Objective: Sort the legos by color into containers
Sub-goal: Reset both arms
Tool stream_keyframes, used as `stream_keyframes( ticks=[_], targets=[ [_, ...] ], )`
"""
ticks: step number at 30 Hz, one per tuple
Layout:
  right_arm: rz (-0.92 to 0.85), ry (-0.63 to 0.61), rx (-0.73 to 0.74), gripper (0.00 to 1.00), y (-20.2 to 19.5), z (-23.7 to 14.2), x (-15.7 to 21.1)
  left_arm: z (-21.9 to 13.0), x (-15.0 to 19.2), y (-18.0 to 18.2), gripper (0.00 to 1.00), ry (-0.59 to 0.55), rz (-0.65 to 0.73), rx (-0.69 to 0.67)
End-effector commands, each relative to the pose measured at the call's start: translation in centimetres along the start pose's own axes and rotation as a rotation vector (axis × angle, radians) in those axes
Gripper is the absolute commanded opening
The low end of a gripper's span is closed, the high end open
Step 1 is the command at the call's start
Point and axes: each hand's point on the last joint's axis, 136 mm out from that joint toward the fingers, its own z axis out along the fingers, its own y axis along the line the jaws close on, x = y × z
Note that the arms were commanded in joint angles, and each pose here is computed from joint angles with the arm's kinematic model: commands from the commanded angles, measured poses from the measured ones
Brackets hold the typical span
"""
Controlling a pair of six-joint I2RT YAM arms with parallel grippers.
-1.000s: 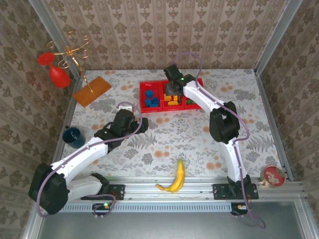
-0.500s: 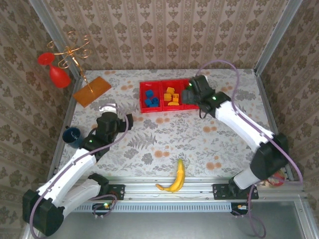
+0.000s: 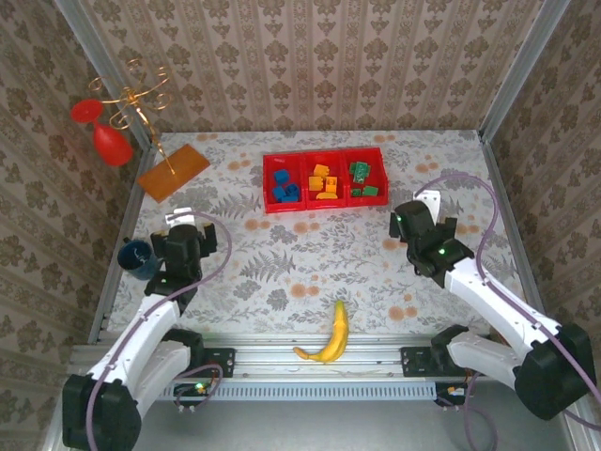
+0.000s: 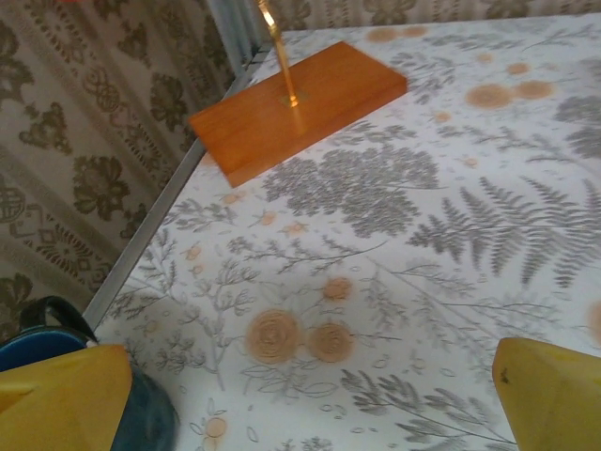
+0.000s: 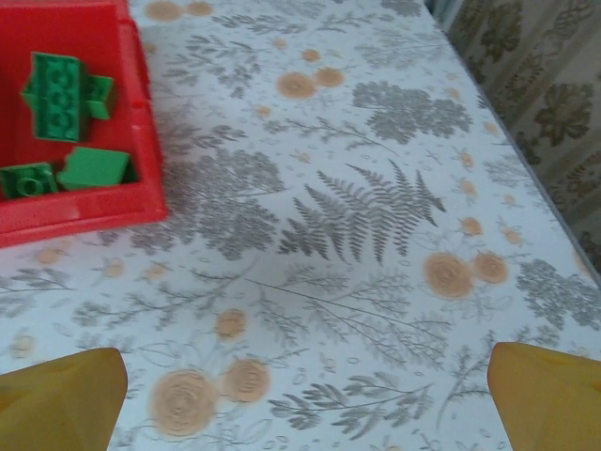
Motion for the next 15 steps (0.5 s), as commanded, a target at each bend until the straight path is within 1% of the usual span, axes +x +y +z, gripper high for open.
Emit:
stream_keyframes(
  ticks=[1, 8, 12, 15],
  targets=[
    [0.019, -0.142, 0.074, 1.00, -1.8, 0.4, -1.8, 1.0, -1.1, 0.1, 1.00, -0.093, 0.007, 0.024],
    [0.063, -0.181, 0.043, 1.00, -3.3, 3.3, -0.7, 3.1, -0.1, -0.3, 1.00, -0.168, 0.014, 0.075],
    [0.112, -0.205, -0.001, 1.00, -4.0, 4.7, -0.2, 4.0, 0.5, -1.4, 1.00, -0.194, 0.038, 0.126],
    [0.137, -0.227, -0.029, 1.00, -4.4, 5.4, 0.1, 4.5, 0.2, -2.2, 1.00, -0.215, 0.046, 0.166]
  ],
)
